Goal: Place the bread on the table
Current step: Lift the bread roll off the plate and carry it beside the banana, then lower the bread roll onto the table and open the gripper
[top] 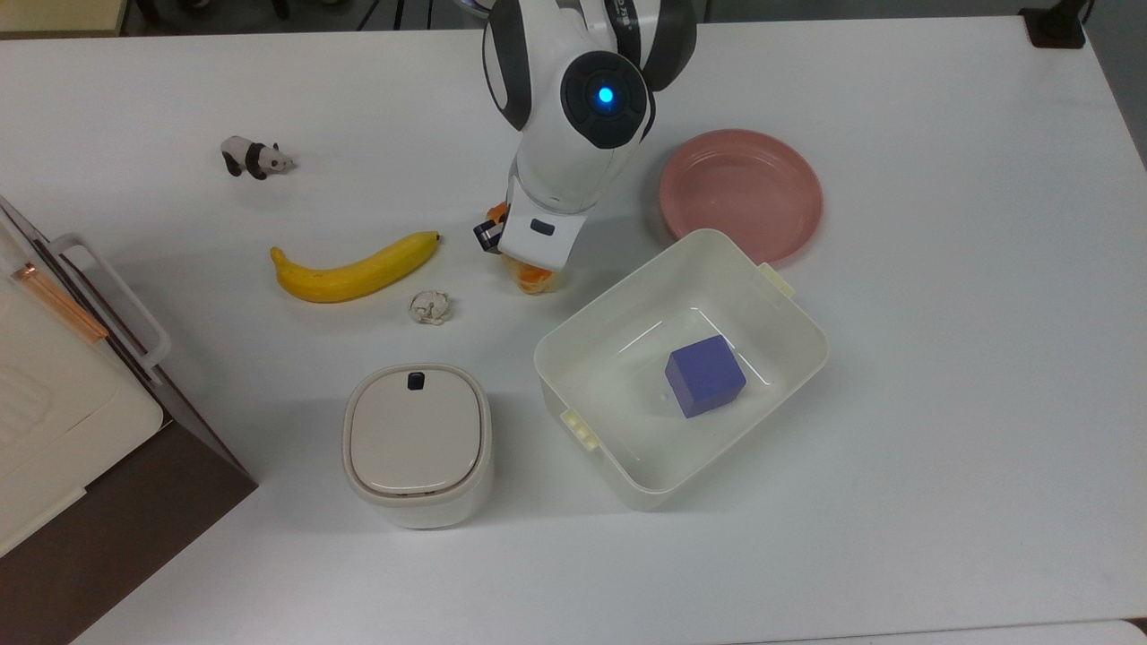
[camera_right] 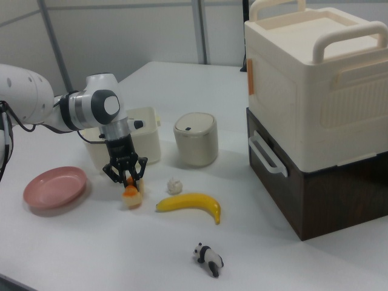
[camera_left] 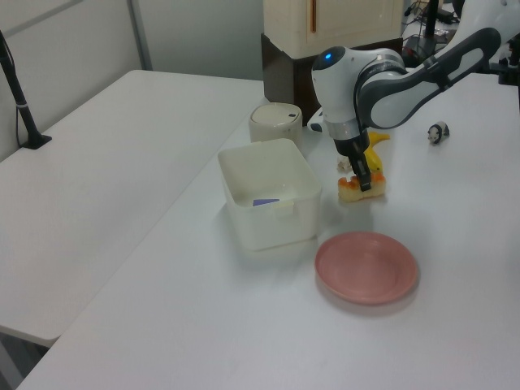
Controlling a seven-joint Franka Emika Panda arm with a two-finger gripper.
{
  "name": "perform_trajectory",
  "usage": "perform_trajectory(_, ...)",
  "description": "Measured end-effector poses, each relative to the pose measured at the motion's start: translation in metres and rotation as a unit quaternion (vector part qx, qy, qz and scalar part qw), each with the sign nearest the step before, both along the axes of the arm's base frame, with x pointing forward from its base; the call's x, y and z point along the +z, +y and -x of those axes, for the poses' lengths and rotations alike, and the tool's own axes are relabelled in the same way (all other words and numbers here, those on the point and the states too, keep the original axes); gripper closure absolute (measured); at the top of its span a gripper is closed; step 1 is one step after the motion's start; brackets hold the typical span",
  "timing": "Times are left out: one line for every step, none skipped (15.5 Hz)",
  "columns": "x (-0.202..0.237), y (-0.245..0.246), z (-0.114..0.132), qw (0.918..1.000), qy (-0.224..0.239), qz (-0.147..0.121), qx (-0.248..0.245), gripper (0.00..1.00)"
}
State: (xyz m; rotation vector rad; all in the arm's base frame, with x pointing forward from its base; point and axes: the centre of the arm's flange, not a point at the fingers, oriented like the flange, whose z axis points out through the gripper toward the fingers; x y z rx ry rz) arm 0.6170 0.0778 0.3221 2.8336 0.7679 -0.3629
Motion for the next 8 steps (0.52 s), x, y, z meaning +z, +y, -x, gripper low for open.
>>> perform_trajectory(0.0015, -0.0003, -0.0010, 1.0000, -0.002, 0.000, 0.000, 0.71)
perform_trajectory(0.0026, -0.0005, -0.0016, 1.0000, -0.003, 0.000, -0.001, 0.65)
perform_trajectory(0.0034, -0.0010, -0.0021, 1.0000, -0.004, -0.001, -0.001, 0.56)
perform_trajectory(0.0041, -0.0016, -0.0025, 1.0000, -0.005, -0.001, -0.002, 0.45)
perform_trajectory(0.0051, -0.0022, -0.0030, 1.0000, -0.006, -0.001, -0.002, 0.37)
perform_trajectory(0.0061, -0.0026, -0.0033, 1.0000, -0.006, -0.001, -0.001, 0.26)
perform_trajectory(0.0068, -0.0030, -0.0036, 1.0000, -0.006, -0.002, 0.002, 0.16)
perform_trajectory(0.0076, -0.0035, -0.0040, 1.0000, -0.007, -0.002, 0.003, 0.06)
